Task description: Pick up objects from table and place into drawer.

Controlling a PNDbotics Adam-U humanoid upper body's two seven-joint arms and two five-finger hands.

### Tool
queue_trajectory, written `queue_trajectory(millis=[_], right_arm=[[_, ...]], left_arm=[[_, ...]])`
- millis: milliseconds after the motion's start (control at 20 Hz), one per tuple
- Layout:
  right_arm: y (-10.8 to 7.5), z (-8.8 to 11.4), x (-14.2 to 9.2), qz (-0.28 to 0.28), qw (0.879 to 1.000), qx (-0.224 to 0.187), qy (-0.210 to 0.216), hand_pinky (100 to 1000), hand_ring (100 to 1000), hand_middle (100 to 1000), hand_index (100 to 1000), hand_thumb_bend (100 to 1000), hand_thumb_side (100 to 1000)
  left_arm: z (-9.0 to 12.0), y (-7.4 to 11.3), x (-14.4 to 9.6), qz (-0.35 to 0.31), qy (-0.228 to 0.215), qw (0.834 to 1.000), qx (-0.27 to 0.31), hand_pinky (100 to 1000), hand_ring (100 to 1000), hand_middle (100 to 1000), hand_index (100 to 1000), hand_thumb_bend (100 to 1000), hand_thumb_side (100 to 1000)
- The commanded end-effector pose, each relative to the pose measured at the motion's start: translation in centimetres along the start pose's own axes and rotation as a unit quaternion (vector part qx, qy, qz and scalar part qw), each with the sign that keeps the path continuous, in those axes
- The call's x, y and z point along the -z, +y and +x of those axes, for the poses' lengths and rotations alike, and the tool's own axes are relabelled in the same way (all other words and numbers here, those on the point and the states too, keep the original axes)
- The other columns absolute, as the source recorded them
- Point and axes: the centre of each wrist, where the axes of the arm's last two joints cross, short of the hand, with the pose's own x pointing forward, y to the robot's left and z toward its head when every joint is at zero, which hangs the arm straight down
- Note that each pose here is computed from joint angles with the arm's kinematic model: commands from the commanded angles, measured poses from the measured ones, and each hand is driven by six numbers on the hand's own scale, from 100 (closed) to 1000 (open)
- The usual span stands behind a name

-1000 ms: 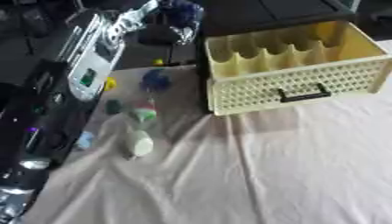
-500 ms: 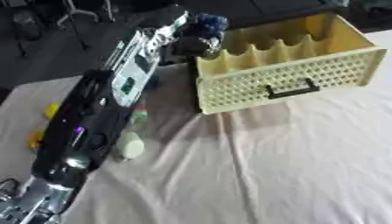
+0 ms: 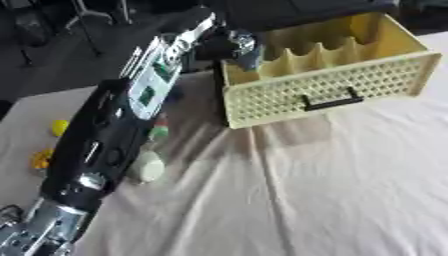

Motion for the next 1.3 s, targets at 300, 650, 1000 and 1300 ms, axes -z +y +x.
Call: queue_trajectory(millis=[300,650,1000,1300], right_arm=[[-0.3,0.4,0.8,-0.005,1.0,0.004,-0.012,584,659,685,808,100,788],[-0.4,0.3,0.6,-0.003,1.0,0.003,-0.01,586,661,685,807,100,789],[-0.8,0.1,0.4,0.002,1.0,-0.009,-0.011,586,660,685,807,100,790],[-0.6,0.2,0.6,-0.009,1.0,0.001,-0.021,589,666,691,809,100,803]], left_arm=[[-0.4,0.4,0.0,0.008,0.006,1.0,0.008,435,739,757,959,500,830],[0.8,3.7,-2.3,0.152,-0.029,0.988,-0.004,329,627,630,822,374,850],[1.7,8.6,-13.4,0.441,-0.123,0.888,-0.031,367,627,625,804,320,854],[-0.5,6.8,-16.2,0.538,-0.192,0.808,-0.143,575,753,735,888,375,968]])
